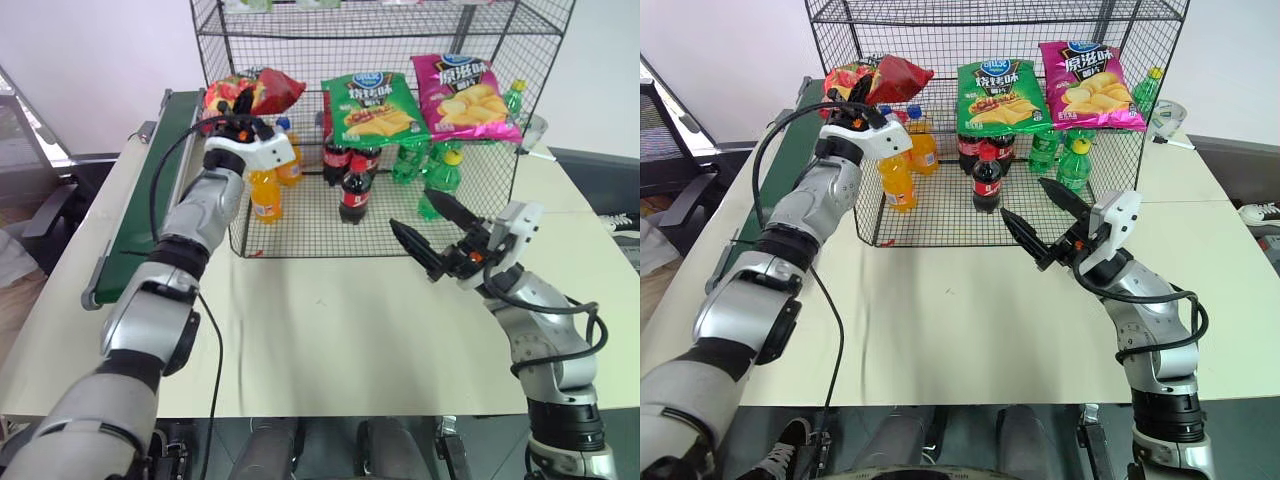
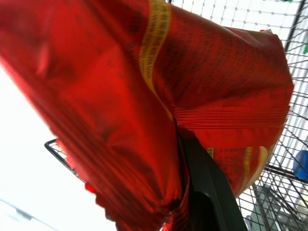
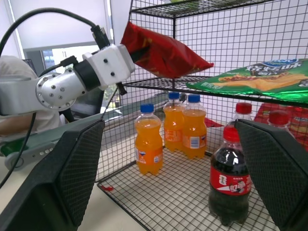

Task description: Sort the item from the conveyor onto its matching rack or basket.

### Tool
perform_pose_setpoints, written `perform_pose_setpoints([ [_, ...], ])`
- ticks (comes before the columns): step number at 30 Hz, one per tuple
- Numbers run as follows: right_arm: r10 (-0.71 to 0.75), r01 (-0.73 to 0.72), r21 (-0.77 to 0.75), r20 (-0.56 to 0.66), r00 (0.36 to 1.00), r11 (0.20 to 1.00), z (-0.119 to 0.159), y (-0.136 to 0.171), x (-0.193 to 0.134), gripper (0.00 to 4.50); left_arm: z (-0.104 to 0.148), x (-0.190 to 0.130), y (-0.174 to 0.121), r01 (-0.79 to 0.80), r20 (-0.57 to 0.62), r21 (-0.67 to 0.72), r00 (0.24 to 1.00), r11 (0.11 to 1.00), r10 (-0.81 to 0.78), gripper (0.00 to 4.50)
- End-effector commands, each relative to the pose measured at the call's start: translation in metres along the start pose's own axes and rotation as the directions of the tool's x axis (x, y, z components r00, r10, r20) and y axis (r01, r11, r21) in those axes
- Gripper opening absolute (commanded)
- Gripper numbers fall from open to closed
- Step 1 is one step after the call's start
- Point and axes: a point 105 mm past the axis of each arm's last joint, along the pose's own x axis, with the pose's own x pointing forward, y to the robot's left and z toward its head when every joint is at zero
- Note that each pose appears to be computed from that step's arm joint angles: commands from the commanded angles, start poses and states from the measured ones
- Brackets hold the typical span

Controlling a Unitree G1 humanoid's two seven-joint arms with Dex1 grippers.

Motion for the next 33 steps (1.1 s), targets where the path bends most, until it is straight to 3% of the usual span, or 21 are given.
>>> perform_pose_setpoints([
  [1, 0.018, -0.017, -0.047, 0.035, 0.999, 0.999, 0.015, 0.005, 0.0, 4.5, 0.006, 0.011, 0.012, -0.054, 0.022, 0.0, 0.998, 0.999, 0.054, 0.04],
  [10, 0.024, -0.023, -0.041, 0.03, 0.999, 0.999, 0.012, 0.009, 0.003, 4.5, 0.029, 0.029, 0.03, -0.108, 0.096, 0.007, 0.99, 0.994, 0.107, 0.04],
  [25, 0.024, -0.023, -0.045, 0.016, 1.0, 0.999, 0.01, 0.01, 0.002, 4.5, 0.017, 0.029, 0.027, -0.089, 0.101, 0.175, 0.992, 0.981, 0.072, 0.04],
  [28, 0.023, -0.022, -0.045, 0.01, 1.0, 0.999, 0.009, 0.011, 0.001, 4.5, 0.009, 0.027, 0.023, -0.055, 0.058, 0.151, 0.997, 0.987, 0.047, 0.04],
  [33, 0.017, -0.016, -0.051, 0.004, 1.0, 0.999, 0.01, 0.012, -0.002, 4.5, -0.008, 0.012, -0.005, 0.053, -0.065, -0.103, 0.996, 0.993, -0.06, 0.04],
])
